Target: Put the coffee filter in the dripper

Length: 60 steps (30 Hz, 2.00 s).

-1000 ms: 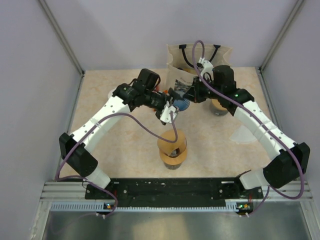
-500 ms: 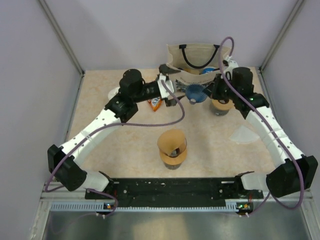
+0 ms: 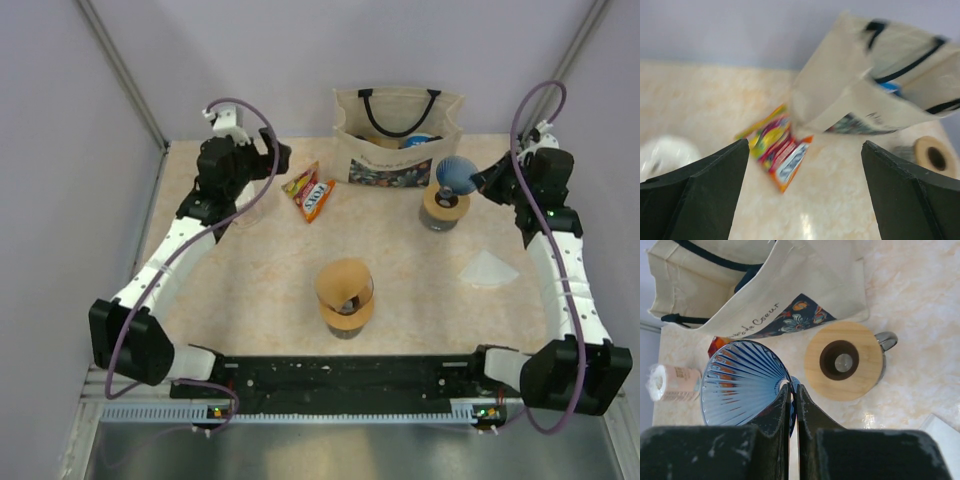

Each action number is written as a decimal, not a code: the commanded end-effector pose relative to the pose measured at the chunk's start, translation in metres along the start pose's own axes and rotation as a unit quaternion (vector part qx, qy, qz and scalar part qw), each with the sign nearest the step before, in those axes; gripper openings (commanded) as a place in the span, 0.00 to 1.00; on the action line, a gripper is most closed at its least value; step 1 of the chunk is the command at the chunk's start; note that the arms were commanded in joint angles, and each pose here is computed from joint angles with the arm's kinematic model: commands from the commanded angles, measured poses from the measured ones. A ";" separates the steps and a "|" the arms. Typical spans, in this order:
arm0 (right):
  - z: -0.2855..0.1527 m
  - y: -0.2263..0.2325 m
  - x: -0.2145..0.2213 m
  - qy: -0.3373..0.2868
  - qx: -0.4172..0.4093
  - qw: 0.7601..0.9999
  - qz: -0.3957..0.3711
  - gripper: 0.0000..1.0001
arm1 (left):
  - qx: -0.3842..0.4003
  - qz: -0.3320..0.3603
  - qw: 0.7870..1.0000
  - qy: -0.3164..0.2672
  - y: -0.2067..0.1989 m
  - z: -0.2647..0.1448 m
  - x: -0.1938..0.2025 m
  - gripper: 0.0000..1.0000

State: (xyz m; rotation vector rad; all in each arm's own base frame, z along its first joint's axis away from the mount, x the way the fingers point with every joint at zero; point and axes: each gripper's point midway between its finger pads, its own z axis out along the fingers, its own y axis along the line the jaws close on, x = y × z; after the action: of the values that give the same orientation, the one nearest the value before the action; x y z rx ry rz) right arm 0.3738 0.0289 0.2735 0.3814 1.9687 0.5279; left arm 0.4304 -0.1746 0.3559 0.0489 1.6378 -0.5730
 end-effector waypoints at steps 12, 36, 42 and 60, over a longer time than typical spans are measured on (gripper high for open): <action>0.044 -0.027 -0.036 -0.060 0.021 0.997 -0.047 0.00 | -0.276 -0.098 0.953 0.078 0.109 -0.095 0.114 0.99; 0.077 -0.058 -0.004 -0.021 0.041 0.998 -0.050 0.00 | -0.283 -0.082 0.952 0.079 0.114 -0.105 0.118 0.99; 0.078 -0.064 0.006 -0.011 0.047 0.998 -0.048 0.00 | -0.280 -0.083 0.954 0.073 0.113 -0.107 0.116 0.99; 0.081 -0.083 0.034 0.016 0.068 0.996 -0.047 0.00 | -0.275 -0.081 0.956 0.068 0.112 -0.108 0.114 0.99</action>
State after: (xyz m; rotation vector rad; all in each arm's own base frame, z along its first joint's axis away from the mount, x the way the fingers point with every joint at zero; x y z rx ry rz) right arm 0.4281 -0.0042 0.1745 0.3788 2.0630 0.3695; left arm 0.3495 -0.0705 0.1987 -0.4744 1.9682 -0.2094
